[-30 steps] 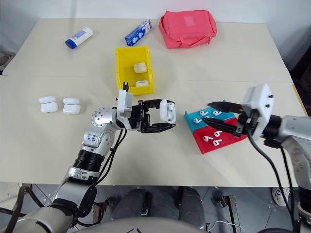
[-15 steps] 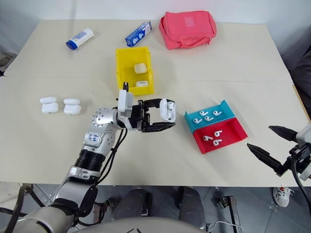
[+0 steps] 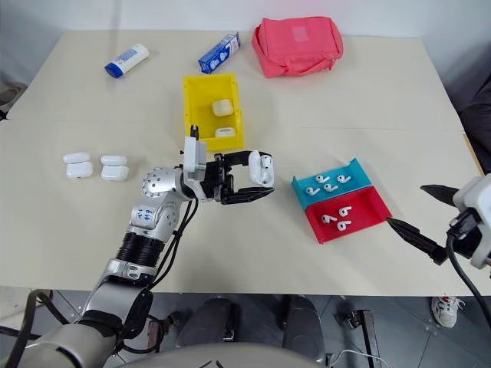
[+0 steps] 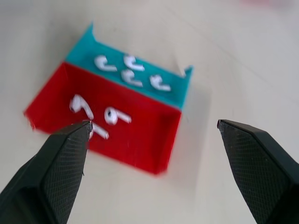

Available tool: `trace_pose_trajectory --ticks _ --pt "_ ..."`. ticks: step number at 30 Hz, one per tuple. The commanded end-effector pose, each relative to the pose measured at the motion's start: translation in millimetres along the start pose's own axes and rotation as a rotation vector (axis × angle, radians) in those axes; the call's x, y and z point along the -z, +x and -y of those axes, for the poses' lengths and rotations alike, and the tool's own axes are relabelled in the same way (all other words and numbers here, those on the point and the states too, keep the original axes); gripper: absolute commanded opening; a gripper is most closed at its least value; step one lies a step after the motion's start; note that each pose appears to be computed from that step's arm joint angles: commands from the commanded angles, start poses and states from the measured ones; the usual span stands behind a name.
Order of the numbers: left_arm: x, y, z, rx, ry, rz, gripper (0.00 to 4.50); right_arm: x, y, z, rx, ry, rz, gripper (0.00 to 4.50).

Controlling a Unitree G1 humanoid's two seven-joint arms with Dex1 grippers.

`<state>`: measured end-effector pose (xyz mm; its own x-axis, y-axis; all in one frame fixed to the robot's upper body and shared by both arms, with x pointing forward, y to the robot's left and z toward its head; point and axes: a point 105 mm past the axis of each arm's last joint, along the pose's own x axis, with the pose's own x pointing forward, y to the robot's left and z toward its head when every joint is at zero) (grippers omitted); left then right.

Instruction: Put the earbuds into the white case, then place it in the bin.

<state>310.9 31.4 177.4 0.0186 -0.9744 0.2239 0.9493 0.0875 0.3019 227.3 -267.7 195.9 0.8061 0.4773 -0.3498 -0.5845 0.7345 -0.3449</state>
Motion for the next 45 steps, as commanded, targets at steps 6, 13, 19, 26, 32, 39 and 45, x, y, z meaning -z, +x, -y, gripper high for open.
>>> trace_pose_trajectory --ticks 6,13,19,26,32,39,45 --pt "-9 -3 -1 -0.047 0.061 0.014 2.8 -11 50 3 -0.191 -0.049 -0.147 4.49" --pt "-10 -9 0 -0.077 0.075 0.005 2.8 -19 85 12 -0.247 -0.112 -0.175 3.27" --pt "-11 -11 4 -0.099 0.084 0.002 2.8 -25 112 14 -0.293 -0.155 -0.192 2.91" --pt "-12 -11 8 -0.105 0.088 0.005 2.8 -34 140 17 -0.283 -0.226 -0.186 2.91" --pt "-12 -10 8 -0.109 0.09 0.004 2.8 -33 155 23 -0.269 -0.259 -0.227 2.4" --pt "-12 -10 6 -0.115 0.094 0.003 2.8 -35 167 17 -0.329 -0.278 -0.28 2.4" --pt "-12 -10 6 -0.115 0.093 0.002 2.8 -36 176 12 -0.362 -0.273 -0.324 2.4"
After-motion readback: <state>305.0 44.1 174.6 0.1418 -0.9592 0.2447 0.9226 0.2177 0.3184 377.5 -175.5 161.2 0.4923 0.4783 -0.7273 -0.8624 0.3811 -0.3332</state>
